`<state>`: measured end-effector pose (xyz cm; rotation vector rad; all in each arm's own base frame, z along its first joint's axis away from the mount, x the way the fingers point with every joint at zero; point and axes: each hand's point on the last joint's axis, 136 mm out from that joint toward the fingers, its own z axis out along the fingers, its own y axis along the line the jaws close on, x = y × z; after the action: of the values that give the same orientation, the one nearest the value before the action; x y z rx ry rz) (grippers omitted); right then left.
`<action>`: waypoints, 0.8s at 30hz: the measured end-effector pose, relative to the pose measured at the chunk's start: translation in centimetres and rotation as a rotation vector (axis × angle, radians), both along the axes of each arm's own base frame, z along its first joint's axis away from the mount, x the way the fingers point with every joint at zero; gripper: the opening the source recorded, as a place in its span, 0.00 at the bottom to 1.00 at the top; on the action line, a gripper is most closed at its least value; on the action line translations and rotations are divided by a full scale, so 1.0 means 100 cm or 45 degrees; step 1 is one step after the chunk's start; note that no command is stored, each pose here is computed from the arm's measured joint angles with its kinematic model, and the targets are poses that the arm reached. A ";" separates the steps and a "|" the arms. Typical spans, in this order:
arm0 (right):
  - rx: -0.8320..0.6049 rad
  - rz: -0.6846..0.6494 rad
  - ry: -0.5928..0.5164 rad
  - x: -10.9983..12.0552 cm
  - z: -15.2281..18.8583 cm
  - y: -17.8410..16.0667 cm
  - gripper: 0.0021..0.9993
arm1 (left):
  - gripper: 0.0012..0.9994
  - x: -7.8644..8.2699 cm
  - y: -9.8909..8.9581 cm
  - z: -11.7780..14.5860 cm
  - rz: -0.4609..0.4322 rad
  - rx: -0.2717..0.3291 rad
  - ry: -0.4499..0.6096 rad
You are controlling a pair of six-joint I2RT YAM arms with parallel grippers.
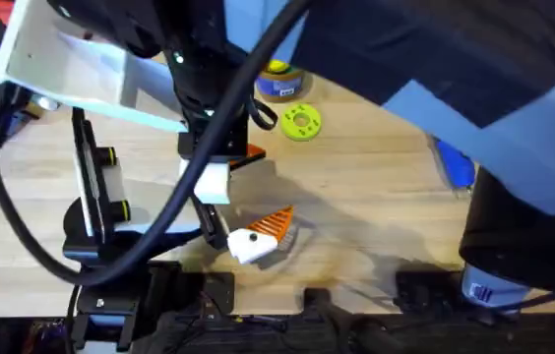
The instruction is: Pick up the gripper from the table and insert it into the empty holder that is missing its gripper. Then pick up a screw, insert it into the mounting hole, and use the screwdriver to tighten it. Finally, clean up the table by picking up the vegetable and placing it into the bucket.
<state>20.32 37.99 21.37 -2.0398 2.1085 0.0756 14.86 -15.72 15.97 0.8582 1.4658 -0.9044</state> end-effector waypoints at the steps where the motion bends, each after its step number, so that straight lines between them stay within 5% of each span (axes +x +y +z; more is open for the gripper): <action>1: 0.000 0.000 0.000 0.000 0.000 0.000 0.90 | 0.99 0.000 0.000 0.000 0.000 0.000 0.000; 11: 0.079 -0.068 -0.021 -0.002 0.032 -0.015 0.91 | 0.99 0.000 0.000 0.000 0.000 0.000 0.000; 16: 0.175 -0.239 -0.015 0.013 0.057 -0.036 0.91 | 0.99 0.000 0.000 0.000 0.000 0.000 0.000; 18: 0.240 -0.437 0.074 0.032 0.063 -0.052 0.91 | 0.99 0.000 0.000 0.000 0.000 0.000 0.000; 24: 0.210 -0.501 0.112 0.032 0.060 -0.063 0.91 | 0.99 0.000 0.000 0.000 0.000 0.000 0.000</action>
<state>23.55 31.66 27.41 -1.5272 2.4245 0.2715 14.86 -15.72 15.97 0.8583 1.4657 -0.9043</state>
